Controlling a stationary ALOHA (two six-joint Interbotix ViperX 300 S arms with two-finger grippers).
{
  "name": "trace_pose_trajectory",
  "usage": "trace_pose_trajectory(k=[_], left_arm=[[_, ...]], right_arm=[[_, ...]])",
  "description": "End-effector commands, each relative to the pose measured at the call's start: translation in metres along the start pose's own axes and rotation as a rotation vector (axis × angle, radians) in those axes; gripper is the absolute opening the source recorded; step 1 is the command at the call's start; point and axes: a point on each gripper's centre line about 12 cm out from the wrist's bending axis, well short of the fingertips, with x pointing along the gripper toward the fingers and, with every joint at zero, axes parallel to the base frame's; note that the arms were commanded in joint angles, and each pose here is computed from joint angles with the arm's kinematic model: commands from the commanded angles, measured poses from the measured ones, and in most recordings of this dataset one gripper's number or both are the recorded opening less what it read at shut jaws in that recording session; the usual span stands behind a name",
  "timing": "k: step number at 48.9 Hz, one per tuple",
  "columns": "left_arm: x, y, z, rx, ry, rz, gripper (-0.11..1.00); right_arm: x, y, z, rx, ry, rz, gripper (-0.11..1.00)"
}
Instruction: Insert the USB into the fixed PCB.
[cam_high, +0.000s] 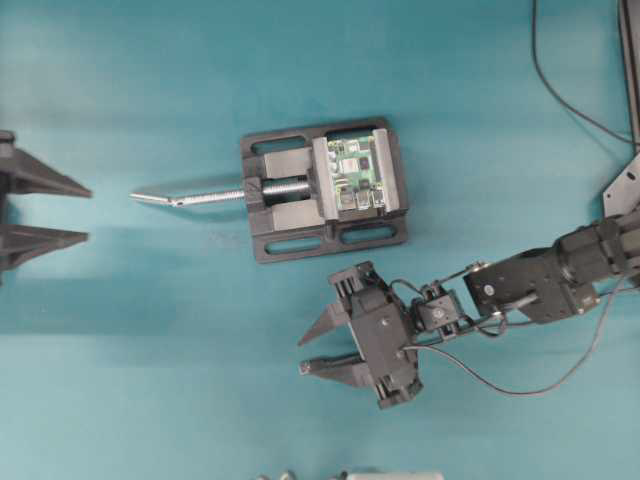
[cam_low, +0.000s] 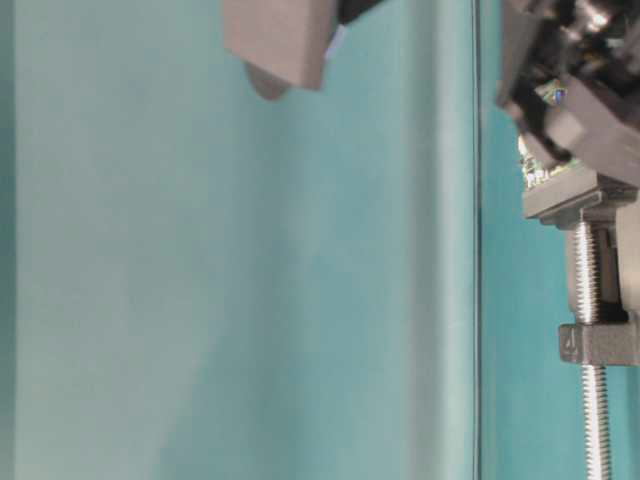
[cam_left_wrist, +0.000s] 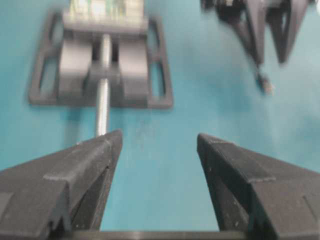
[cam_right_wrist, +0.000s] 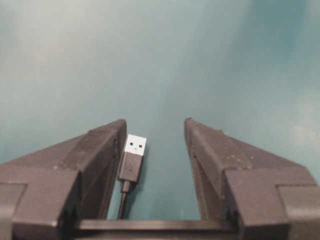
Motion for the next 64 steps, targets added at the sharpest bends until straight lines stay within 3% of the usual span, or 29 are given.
trace_pose_trajectory(k=[1,21,54,64], left_arm=[[-0.008,-0.001,0.005,0.01,-0.047,-0.009,0.78],[0.0,0.003,-0.018,-0.019,-0.054,-0.001,0.78],[0.002,0.004,-0.021,-0.028,-0.036,0.002,0.78],[0.002,0.004,-0.021,-0.03,-0.037,0.002,0.78]], right_arm=[[0.005,-0.001,0.005,0.01,-0.018,-0.008,0.54],[0.006,0.01,-0.006,0.03,0.054,-0.001,0.54],[0.001,0.029,-0.017,0.169,0.116,-0.054,0.54],[0.0,0.03,-0.019,0.173,0.121,-0.057,0.54]])
